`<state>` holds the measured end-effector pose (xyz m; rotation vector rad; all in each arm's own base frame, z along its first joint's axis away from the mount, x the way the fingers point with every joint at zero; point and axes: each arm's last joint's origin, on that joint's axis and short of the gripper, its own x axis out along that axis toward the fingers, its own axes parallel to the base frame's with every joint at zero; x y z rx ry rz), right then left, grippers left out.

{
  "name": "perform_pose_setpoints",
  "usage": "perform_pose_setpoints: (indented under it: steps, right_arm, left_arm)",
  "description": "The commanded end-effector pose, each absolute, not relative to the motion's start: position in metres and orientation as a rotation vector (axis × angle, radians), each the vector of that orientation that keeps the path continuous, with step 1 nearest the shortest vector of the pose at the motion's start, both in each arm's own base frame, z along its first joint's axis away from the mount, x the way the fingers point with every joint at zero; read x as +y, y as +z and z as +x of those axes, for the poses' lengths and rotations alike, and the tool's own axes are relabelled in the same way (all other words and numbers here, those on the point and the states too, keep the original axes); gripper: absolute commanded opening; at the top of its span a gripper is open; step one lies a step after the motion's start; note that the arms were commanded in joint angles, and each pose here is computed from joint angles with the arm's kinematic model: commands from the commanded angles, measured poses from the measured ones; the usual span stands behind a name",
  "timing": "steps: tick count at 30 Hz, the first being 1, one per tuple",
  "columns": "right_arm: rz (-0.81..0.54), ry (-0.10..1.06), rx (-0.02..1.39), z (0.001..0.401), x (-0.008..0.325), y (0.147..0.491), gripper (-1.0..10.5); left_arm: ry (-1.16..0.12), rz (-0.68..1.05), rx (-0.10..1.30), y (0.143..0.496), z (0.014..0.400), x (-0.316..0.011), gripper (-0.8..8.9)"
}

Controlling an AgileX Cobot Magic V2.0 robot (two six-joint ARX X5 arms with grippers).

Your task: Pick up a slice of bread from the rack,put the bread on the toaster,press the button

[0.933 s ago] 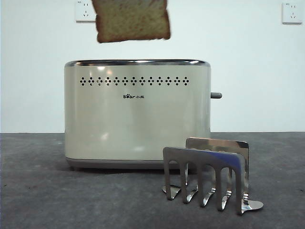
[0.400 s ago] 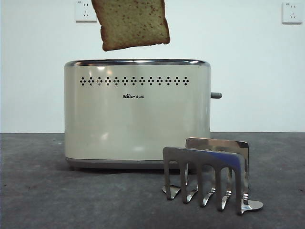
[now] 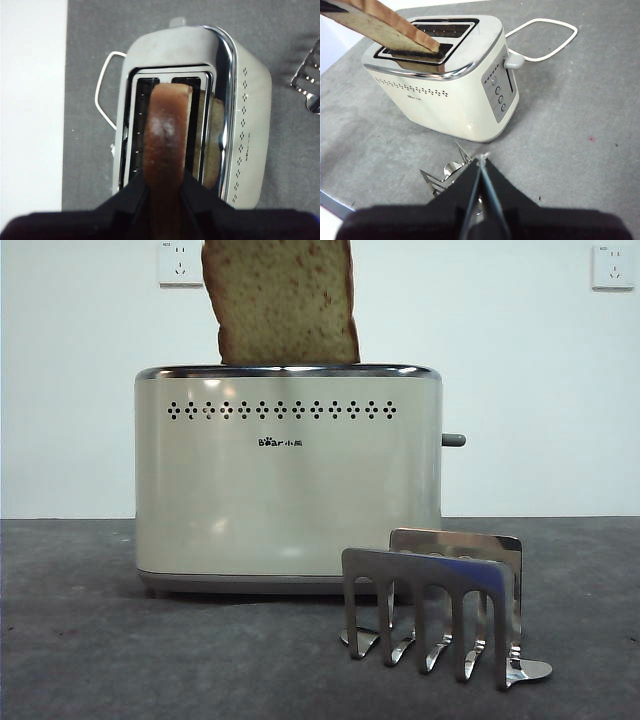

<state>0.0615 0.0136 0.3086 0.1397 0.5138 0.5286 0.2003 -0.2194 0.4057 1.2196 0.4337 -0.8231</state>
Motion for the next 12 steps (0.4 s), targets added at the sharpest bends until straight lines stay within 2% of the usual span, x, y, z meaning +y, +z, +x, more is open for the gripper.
perform_pose_setpoints:
  steps: [1,12]
  right_arm:
    - [0.144,0.527,0.521,0.064,0.013,0.309,-0.1]
    - [0.142,0.529,0.546,0.070,0.013,0.308,-0.1]
  left_arm:
    - [-0.831,1.235,0.449,0.400,0.206,-0.224,-0.09]
    - [-0.870,1.240,0.557,0.368,0.236,-0.238,-0.09]
